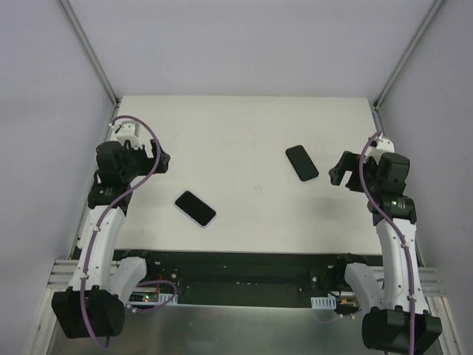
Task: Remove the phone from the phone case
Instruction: Move the phone to the center of the board, then pick up the phone at the center of the board.
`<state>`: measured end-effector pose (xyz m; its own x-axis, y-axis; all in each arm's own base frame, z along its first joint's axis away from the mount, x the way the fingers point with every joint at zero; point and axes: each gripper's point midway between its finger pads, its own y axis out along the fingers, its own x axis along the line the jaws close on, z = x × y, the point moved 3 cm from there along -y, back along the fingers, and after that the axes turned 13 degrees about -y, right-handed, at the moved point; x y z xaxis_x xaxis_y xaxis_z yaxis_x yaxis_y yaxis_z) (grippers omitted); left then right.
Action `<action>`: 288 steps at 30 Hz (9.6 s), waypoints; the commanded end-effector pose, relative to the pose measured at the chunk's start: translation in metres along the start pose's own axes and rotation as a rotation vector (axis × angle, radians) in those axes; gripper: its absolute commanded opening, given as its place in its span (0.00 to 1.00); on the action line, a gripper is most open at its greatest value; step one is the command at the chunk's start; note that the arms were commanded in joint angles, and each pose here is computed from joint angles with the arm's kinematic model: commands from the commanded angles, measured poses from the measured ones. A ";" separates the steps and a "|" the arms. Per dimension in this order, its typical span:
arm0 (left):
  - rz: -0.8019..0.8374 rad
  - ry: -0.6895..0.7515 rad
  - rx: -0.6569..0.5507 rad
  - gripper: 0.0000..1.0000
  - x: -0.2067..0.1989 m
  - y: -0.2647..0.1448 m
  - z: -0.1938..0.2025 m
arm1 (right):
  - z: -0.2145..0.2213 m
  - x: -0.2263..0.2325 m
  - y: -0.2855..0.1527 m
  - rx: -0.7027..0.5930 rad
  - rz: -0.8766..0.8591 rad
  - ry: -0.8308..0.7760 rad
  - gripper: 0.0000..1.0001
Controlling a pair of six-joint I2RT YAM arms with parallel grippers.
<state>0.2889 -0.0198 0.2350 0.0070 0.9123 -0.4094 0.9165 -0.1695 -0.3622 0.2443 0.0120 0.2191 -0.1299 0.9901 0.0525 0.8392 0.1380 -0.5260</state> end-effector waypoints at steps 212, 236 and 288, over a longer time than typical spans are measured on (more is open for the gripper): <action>0.123 0.423 0.546 0.99 -0.046 0.057 0.064 | 0.127 0.237 0.106 0.444 -0.734 -0.786 0.99; 0.111 0.440 0.520 0.99 -0.044 0.060 0.053 | 0.158 0.247 0.117 0.490 -0.639 -0.949 0.99; 0.620 -0.304 0.882 0.96 -0.154 0.105 0.095 | 0.012 0.255 0.086 0.086 -0.502 -0.774 0.03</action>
<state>0.3415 -0.1958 0.1451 0.1088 0.5780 -0.8087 0.2076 -0.8088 -0.5502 0.2561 0.2602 0.1177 -0.8589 0.4633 -0.2185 0.4327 0.4279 -0.7936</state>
